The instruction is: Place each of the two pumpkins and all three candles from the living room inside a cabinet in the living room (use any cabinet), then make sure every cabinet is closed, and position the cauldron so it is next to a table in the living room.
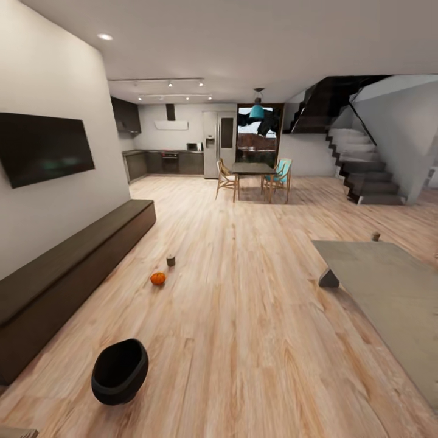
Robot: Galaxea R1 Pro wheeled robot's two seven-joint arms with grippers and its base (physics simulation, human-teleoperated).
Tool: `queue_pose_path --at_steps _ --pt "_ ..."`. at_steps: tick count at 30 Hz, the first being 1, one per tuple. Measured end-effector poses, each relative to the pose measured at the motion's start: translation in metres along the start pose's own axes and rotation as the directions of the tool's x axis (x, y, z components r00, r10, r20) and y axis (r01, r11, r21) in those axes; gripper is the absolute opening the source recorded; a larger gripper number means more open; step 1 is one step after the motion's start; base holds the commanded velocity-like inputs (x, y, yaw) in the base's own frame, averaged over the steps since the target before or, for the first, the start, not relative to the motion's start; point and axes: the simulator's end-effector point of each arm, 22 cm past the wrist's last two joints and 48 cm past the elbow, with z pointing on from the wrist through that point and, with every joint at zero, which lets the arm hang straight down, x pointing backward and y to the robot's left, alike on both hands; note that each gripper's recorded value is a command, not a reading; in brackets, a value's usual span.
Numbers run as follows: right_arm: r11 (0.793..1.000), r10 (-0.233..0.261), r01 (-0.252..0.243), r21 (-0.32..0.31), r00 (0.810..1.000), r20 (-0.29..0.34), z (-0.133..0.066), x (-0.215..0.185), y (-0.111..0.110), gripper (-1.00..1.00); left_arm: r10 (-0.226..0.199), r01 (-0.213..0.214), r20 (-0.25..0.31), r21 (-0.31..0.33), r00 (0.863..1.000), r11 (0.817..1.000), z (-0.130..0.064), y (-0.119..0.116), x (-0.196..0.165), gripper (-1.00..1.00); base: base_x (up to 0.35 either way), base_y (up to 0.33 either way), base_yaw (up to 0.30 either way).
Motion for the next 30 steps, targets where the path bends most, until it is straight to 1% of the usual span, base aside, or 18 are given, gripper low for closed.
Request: queue_pose_path --at_steps 3,7,11,13,18,30 --pt "1.0 -0.001 0.001 -0.001 1.0 -0.003 -0.0001 0.001 0.0009 1.0 0.0 0.0 -0.002 -0.001 1.0 1.0 -0.0001 0.0009 0.001 1.0 0.287 -0.153 -0.189" --pt "1.0 -0.001 0.001 -0.001 1.0 -0.003 -0.0001 0.0013 0.001 1.0 0.001 -0.001 -0.003 -0.004 1.0 1.0 -0.0001 0.0029 0.0013 1.0 0.312 -0.07 -0.046" --pt "1.0 0.001 -0.001 0.003 1.0 -0.005 -0.0001 0.0016 0.0002 1.0 0.001 -0.001 0.0 -0.004 1.0 1.0 -0.0001 0.0036 0.0007 1.0 0.329 0.036 -0.007" --pt "1.0 0.001 -0.001 0.006 1.0 -0.005 -0.0001 0.0018 -0.0004 1.0 0.001 -0.001 0.013 -0.005 1.0 1.0 -0.0001 0.0036 -0.002 1.0 0.312 0.12 0.045" --pt "1.0 0.001 -0.001 0.008 1.0 -0.009 -0.0002 0.0032 -0.0009 1.0 0.001 -0.001 0.018 -0.005 1.0 1.0 -0.0003 0.0037 -0.0026 1.0 0.282 0.167 0.164" --pt "1.0 0.001 -0.001 0.009 1.0 -0.022 -0.0007 0.0082 -0.001 1.0 0.001 -0.001 0.007 -0.003 1.0 1.0 -0.0005 0.0024 0.0019 1.0 0.262 0.184 0.21"
